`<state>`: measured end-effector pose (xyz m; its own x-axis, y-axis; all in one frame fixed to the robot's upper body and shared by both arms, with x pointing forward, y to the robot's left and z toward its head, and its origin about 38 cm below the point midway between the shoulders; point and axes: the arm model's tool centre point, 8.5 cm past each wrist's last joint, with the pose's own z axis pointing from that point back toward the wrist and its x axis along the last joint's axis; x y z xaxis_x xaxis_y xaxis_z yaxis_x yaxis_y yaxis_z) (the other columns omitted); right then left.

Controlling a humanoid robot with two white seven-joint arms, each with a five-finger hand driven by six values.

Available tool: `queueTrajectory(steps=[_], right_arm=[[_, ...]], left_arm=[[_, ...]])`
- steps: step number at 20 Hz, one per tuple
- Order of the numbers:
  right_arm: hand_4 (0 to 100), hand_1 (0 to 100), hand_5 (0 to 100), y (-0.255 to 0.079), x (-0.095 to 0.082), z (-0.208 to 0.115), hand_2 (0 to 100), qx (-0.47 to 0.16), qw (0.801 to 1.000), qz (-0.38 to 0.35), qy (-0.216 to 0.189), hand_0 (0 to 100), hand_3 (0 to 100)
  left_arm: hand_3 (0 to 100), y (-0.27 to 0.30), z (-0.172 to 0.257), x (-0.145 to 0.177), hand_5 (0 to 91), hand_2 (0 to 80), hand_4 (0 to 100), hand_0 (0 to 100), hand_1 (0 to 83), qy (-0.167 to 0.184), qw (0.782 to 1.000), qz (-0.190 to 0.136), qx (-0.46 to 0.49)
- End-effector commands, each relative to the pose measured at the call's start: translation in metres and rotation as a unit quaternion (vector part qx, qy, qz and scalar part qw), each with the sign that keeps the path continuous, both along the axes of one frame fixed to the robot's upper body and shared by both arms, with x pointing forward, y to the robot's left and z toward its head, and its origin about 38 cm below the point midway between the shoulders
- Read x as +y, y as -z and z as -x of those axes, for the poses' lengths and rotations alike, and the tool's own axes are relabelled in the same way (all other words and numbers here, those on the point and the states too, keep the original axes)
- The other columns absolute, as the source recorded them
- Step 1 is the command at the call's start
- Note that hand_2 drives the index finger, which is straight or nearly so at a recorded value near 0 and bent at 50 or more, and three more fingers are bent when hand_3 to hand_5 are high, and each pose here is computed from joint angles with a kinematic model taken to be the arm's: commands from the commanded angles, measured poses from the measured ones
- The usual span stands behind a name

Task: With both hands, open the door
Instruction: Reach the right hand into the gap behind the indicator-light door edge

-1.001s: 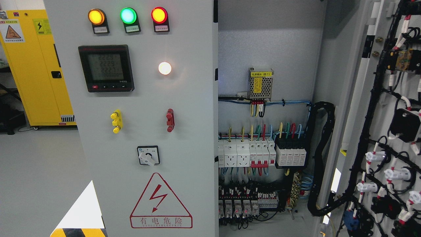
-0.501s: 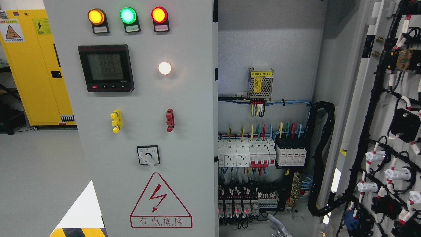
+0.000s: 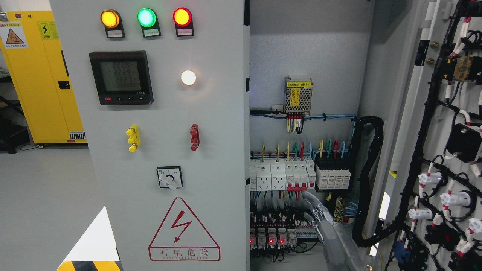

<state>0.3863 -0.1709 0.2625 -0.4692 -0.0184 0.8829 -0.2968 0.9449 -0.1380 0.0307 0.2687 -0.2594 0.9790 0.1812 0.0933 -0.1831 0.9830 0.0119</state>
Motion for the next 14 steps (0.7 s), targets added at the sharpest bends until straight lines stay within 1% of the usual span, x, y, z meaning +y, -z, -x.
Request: queueTrajectory(steps=[1, 5, 6, 9, 11, 14], right_arm=[[0, 0, 0, -0.024, 0.012, -0.043, 0, 0.000, 1.000, -0.019, -0.002, 22, 0], [0, 0, 0, -0.024, 0.021, -0.063, 0, 0.018, 1.000, -0.008, -0.009, 22, 0], [0, 0, 0, -0.021, 0.021, -0.069, 0, 0.030, 1.000, -0.006, -0.009, 22, 0], [0, 0, 0, -0.024, 0.025, -0.082, 0, 0.037, 0.999, -0.002, -0.010, 22, 0], [0, 0, 0, -0.024, 0.027, -0.086, 0, 0.040, 0.999, 0.000, -0.013, 22, 0], [0, 0, 0, -0.023, 0.037, -0.090, 0, 0.045, 0.999, 0.009, -0.024, 22, 0]], left_arm=[[0, 0.001, -0.002, -0.019, 0.0, 0.0, 0, 0, 0.0, 0.003, 1.000, 0.015, -0.006], [0, 0.001, -0.005, -0.021, 0.0, 0.0, 0, 0, 0.0, 0.003, 1.000, 0.017, -0.012], [0, 0.001, -0.005, -0.022, 0.0, 0.0, 0, 0, 0.0, 0.003, 1.000, 0.017, -0.012], [0, 0.002, -0.005, -0.023, 0.0, 0.0, 0, 0, 0.0, 0.004, 1.000, 0.018, -0.012], [0, 0.001, -0.005, -0.022, 0.0, 0.0, 0, 0, 0.0, 0.004, 1.000, 0.017, -0.012], [0, 0.002, -0.005, -0.023, 0.0, 0.0, 0, 0, 0.0, 0.004, 1.000, 0.018, -0.012]])
